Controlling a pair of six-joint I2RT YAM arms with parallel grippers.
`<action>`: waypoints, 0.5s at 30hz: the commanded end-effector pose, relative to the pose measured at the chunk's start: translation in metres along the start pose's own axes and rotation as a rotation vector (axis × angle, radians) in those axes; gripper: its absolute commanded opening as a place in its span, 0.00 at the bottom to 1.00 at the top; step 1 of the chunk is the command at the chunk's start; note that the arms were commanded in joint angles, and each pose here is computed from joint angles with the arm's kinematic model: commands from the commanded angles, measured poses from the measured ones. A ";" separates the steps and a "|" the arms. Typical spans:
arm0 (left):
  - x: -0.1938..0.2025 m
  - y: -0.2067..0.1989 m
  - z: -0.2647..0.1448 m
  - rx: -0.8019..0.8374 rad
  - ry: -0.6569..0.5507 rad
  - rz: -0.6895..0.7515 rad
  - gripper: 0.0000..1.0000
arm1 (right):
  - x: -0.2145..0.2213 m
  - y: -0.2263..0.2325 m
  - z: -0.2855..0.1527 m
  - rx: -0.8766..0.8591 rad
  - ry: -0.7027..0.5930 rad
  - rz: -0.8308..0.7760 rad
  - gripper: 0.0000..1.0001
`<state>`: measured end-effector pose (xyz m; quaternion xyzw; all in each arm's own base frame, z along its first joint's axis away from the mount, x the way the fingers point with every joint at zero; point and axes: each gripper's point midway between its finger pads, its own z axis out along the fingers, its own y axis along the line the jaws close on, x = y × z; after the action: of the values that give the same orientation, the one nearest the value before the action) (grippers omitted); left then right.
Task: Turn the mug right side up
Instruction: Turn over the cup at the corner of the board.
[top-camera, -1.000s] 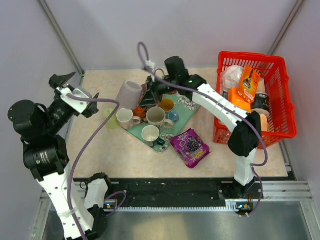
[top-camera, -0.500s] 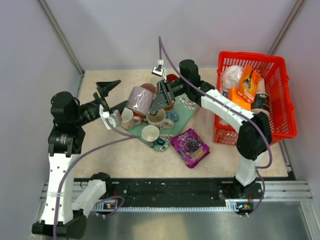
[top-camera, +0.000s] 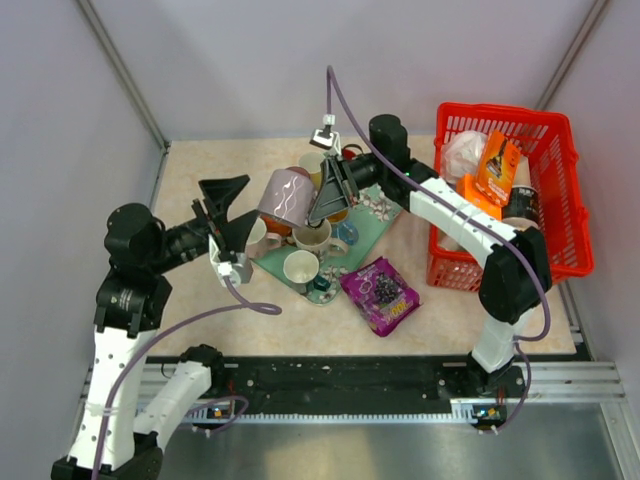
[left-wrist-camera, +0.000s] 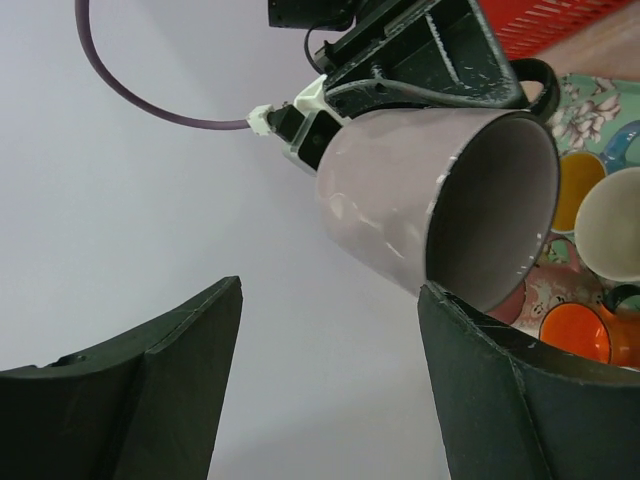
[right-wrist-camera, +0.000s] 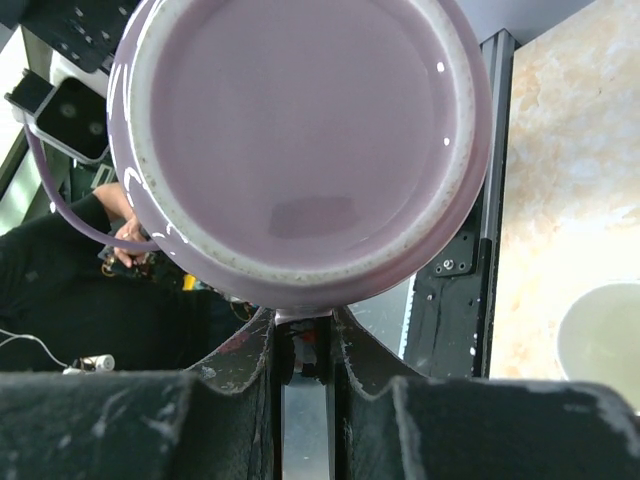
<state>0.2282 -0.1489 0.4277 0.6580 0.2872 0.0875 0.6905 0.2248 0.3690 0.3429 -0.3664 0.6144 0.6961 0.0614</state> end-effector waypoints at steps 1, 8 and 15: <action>-0.004 -0.020 -0.004 0.044 -0.005 0.011 0.76 | -0.011 0.044 -0.006 -0.035 -0.004 -0.186 0.00; 0.011 -0.028 0.009 0.036 0.026 0.079 0.75 | -0.013 0.041 -0.006 -0.036 -0.003 -0.170 0.00; 0.030 -0.004 0.028 -0.188 0.090 0.232 0.59 | -0.004 0.038 -0.004 -0.051 0.023 -0.116 0.00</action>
<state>0.2470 -0.1634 0.3761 0.6732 0.2695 0.1271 0.6768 0.2250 0.3684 0.3457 -0.3633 0.6146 0.6978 0.0579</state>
